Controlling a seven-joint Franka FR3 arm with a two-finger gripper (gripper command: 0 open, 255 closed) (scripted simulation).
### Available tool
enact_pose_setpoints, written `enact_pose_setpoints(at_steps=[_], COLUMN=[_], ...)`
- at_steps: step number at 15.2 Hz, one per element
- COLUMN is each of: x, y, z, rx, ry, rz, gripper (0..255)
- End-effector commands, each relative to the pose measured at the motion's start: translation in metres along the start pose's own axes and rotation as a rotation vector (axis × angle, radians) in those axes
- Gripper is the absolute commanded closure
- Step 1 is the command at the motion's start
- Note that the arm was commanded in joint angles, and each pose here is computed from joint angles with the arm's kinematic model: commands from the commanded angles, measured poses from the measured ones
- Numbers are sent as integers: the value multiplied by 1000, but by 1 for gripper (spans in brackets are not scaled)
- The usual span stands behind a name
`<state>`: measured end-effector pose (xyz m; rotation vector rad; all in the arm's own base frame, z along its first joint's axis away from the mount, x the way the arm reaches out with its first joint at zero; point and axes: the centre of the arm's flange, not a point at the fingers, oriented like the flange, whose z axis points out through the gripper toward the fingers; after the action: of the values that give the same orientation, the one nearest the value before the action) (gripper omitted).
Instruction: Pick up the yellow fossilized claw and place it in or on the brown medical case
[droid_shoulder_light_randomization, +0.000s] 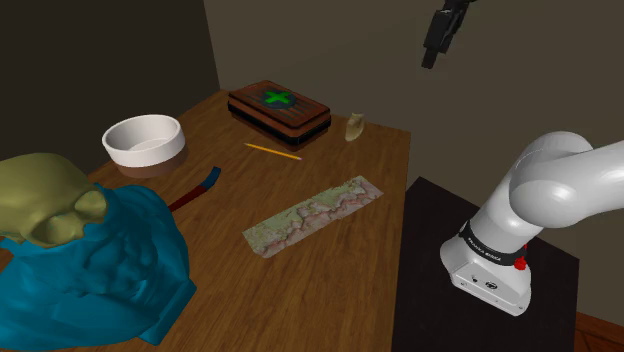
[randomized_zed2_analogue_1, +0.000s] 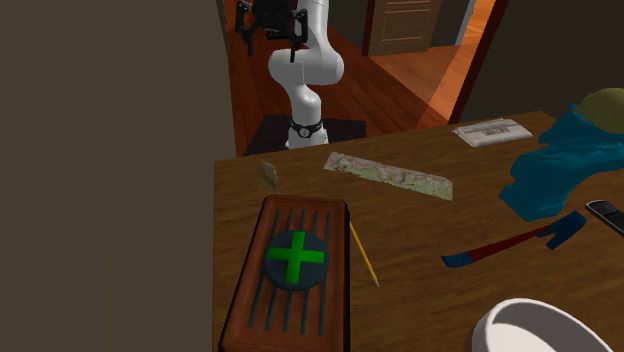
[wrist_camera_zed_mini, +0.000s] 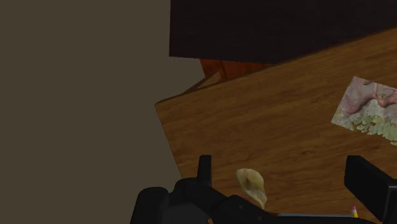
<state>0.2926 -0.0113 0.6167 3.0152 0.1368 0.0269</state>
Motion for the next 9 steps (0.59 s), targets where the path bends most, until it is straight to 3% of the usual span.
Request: enact_pose_setpoints(at_steps=[1, 9], x=[0, 38], y=[0, 14], z=[0, 91], rx=[0, 112], ry=[0, 116], rz=[0, 99], gripper=[0, 0])
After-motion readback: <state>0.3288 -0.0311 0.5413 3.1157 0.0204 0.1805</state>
